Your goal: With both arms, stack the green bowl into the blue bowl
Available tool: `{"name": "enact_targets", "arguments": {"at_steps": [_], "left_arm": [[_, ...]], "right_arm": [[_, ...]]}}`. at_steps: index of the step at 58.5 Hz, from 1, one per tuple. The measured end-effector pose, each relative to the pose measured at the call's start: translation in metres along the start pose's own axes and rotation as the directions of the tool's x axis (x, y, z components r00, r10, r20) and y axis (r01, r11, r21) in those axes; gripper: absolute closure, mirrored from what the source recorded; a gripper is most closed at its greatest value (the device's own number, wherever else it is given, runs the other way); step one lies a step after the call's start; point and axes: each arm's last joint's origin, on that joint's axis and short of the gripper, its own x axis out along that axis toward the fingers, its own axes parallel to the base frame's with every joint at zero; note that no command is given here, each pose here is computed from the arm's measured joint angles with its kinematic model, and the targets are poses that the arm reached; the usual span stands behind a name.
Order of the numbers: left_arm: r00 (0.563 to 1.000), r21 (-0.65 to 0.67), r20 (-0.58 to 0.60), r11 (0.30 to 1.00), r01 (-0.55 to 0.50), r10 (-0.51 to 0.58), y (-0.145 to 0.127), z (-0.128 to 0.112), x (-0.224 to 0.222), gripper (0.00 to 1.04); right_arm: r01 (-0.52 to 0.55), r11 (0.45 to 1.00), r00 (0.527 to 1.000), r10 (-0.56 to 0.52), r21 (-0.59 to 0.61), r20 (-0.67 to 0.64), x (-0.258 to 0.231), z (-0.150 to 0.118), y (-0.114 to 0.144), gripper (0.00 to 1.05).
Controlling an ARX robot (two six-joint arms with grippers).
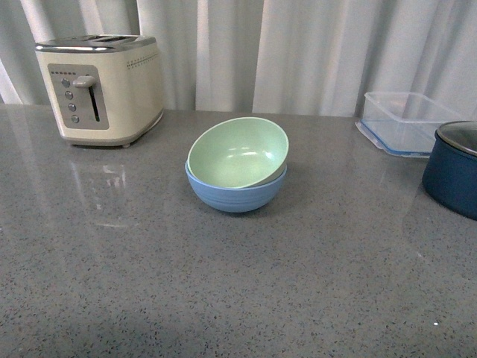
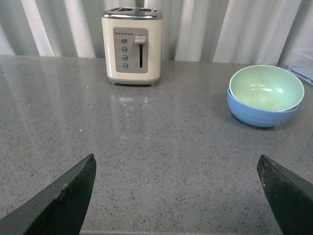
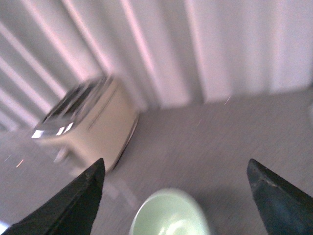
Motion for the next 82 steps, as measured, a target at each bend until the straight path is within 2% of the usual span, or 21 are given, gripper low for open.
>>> {"name": "enact_targets", "arguments": {"at_steps": [3,9,13,22,30,58,82], "left_arm": [[1.000,0.000,0.000,1.000,-0.001,0.001,0.000,0.000,0.000,0.07],[1.000,0.000,0.000,1.000,-0.003,0.003,0.000,0.000,0.000,0.07],[1.000,0.000,0.000,1.000,-0.003,0.003,0.000,0.000,0.000,0.07],[1.000,0.000,0.000,1.000,-0.002,0.002,0.000,0.000,0.000,0.07],[1.000,0.000,0.000,1.000,-0.001,0.001,0.000,0.000,0.000,0.07],[1.000,0.000,0.000,1.000,-0.001,0.001,0.000,0.000,0.000,0.07],[1.000,0.000,0.000,1.000,-0.001,0.001,0.000,0.000,0.000,0.07]], "right_arm": [[0.042,0.996,0.999,-0.040,-0.078,0.028,-0.012,-0.013,-0.016,0.42],[0.070,0.982,0.997,-0.072,-0.174,-0.005,-0.036,-0.044,-0.046,0.60],[0.067,0.978,0.997,-0.072,-0.199,-0.021,-0.053,-0.057,-0.059,0.71],[0.068,0.972,0.997,-0.071,-0.224,-0.003,-0.098,-0.071,-0.087,1.04],[0.068,0.971,0.997,-0.076,-0.228,-0.024,-0.127,-0.088,-0.103,1.04],[0.059,0.972,0.998,-0.066,-0.226,-0.022,-0.182,-0.106,-0.131,1.04],[0.071,0.971,0.997,-0.075,-0.226,-0.008,-0.207,-0.119,-0.135,1.04]]}}
